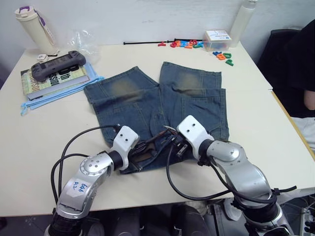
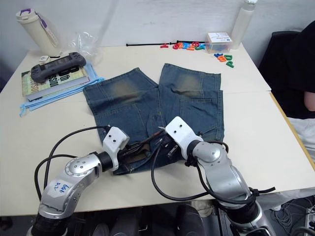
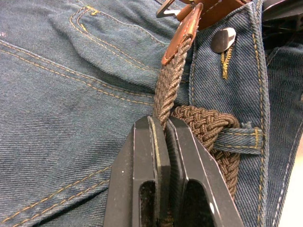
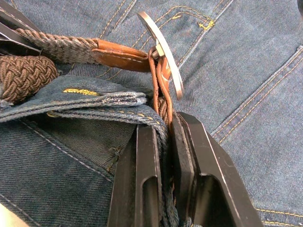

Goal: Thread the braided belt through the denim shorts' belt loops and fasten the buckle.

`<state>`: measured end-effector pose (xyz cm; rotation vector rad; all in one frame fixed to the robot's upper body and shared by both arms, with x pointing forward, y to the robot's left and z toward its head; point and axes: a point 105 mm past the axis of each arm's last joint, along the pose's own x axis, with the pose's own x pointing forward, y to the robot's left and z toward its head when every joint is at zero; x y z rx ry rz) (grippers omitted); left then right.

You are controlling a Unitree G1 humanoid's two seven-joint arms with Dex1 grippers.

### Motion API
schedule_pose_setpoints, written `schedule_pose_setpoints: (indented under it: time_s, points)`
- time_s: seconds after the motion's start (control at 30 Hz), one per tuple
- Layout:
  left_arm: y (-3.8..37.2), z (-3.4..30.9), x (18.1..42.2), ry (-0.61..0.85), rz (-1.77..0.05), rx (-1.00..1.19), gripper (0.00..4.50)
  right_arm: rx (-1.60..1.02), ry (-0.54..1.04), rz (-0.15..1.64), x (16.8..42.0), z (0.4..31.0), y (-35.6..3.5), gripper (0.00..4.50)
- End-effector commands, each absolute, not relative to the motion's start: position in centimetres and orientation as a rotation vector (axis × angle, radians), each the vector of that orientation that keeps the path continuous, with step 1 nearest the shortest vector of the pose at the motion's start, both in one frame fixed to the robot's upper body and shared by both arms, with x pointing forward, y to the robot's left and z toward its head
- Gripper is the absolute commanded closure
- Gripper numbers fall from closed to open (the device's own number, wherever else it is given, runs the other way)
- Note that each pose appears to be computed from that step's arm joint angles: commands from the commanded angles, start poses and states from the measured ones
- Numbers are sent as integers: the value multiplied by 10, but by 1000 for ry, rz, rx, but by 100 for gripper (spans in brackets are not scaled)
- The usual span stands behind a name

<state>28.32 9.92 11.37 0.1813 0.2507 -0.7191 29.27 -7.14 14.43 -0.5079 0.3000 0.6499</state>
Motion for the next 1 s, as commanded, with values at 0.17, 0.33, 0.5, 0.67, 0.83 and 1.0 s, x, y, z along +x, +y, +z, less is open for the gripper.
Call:
schedule_pose_setpoints:
  time_s: [0.17, 0.33, 0.5, 0.67, 0.83, 1.0]
  points:
    - [92, 125, 275, 204, -739, 168, 450, -487, 260, 692, 285, 154, -62, 447]
    - [98, 126, 272, 207, -724, 182, 450, -476, 277, 668, 288, 153, -66, 447]
    - [102, 131, 272, 195, -693, 189, 450, -472, 283, 661, 289, 153, -67, 447]
    - [96, 134, 274, 186, -705, 187, 450, -485, 276, 698, 285, 154, -60, 447]
    - [83, 133, 280, 174, -753, 185, 450, -536, 276, 764, 277, 151, -52, 447]
    - [72, 136, 287, 154, -787, 192, 450, -594, 282, 778, 275, 148, -53, 447]
